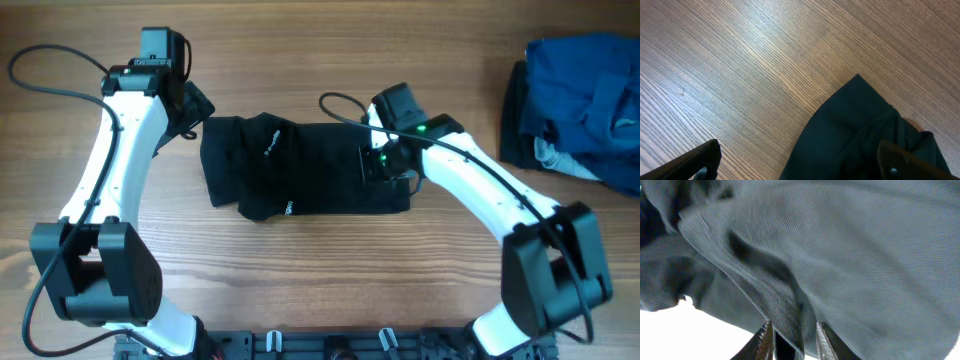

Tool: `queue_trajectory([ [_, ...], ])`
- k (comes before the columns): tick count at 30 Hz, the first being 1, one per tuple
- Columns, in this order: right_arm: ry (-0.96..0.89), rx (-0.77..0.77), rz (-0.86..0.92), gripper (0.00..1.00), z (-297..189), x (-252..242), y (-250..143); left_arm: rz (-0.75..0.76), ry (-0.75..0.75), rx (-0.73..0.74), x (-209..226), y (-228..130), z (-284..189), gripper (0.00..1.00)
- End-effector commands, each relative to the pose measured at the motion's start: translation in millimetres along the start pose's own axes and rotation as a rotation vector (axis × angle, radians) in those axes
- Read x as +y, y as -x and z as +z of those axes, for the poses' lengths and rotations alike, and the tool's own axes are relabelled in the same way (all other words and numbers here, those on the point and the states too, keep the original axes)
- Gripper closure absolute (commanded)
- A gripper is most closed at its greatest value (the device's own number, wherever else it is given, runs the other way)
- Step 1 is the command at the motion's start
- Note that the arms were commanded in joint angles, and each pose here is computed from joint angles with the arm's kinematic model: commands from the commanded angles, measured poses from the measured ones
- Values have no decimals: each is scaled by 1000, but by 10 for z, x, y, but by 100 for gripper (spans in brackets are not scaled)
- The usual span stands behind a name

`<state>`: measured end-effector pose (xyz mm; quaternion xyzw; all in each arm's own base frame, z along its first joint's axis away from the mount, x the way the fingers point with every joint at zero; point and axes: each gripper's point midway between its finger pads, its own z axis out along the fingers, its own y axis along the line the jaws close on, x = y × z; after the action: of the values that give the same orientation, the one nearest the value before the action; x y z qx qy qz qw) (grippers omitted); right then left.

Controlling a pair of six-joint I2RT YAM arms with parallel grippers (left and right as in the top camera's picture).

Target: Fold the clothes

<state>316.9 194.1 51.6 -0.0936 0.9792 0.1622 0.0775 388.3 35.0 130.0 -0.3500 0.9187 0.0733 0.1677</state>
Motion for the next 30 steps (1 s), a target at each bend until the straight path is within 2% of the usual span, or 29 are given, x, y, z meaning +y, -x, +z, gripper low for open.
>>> queue_trajectory([
  [1,35,72,-116,73,162,213,-209,-17,-11,-21,6,42,-68,0],
  [6,70,108,-248,72,216,511,-387,-17,-12,-19,4,39,-68,0],
  [9,78,107,-265,72,221,551,-395,-17,-22,-10,-14,24,-68,0],
  [13,88,51,-267,75,141,592,-199,-17,-22,-10,-13,22,-68,0],
  [16,103,-43,-273,73,-113,649,137,-13,-21,6,-6,-11,-68,0],
  [18,106,-126,-254,64,-378,622,421,25,-31,51,-9,-108,-60,0],
  [20,90,-207,-224,46,-636,508,664,126,-62,114,-39,-260,3,0],
  [21,78,-227,-208,42,-708,437,725,140,-67,138,-35,-318,40,0],
  [24,58,-231,-169,37,-773,240,775,183,-75,200,27,-486,184,0],
  [30,27,-200,-133,34,-811,-41,732,319,-185,303,57,-856,504,4],
])
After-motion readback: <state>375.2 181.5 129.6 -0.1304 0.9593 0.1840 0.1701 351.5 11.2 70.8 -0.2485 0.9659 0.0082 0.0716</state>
